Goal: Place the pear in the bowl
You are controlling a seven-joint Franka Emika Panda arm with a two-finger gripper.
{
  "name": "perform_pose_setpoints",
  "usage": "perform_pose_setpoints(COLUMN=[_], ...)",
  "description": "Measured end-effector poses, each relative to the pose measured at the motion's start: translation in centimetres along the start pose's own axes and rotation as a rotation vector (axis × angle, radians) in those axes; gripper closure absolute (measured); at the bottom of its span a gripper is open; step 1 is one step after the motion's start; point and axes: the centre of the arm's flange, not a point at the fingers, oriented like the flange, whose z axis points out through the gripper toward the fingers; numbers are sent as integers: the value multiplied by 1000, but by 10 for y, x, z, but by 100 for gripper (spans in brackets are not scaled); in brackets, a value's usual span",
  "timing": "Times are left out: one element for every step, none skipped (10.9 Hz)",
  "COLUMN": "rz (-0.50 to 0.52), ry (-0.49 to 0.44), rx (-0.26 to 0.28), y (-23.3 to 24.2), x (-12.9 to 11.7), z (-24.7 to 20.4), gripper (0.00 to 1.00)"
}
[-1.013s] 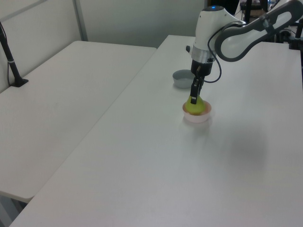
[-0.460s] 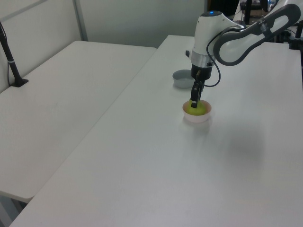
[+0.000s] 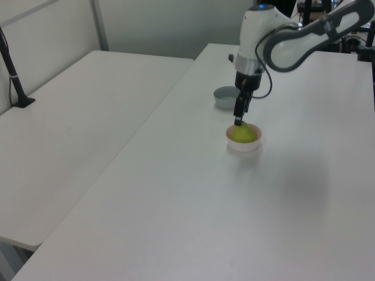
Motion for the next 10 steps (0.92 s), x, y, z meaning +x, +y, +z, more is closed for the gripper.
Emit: perform_pose_setpoints(rz=[-1, -2, 6, 23, 48, 76, 104, 126, 140, 150], ry=[-15, -26, -31, -31, -25, -19, -24, -30, -24, -14], rx=[-10, -29, -43, -51, -58, -65, -71, -77, -80, -83], y=[3, 8, 16, 26, 40, 55, 68, 79, 85, 89], x=[3, 3, 2, -1, -6, -14, -25, -36, -44, -49], z=[-22, -47, -73, -100, -128, -154, -177, -194, -207, -218], gripper=[0, 0, 0, 0, 0, 0, 0, 0, 0, 0])
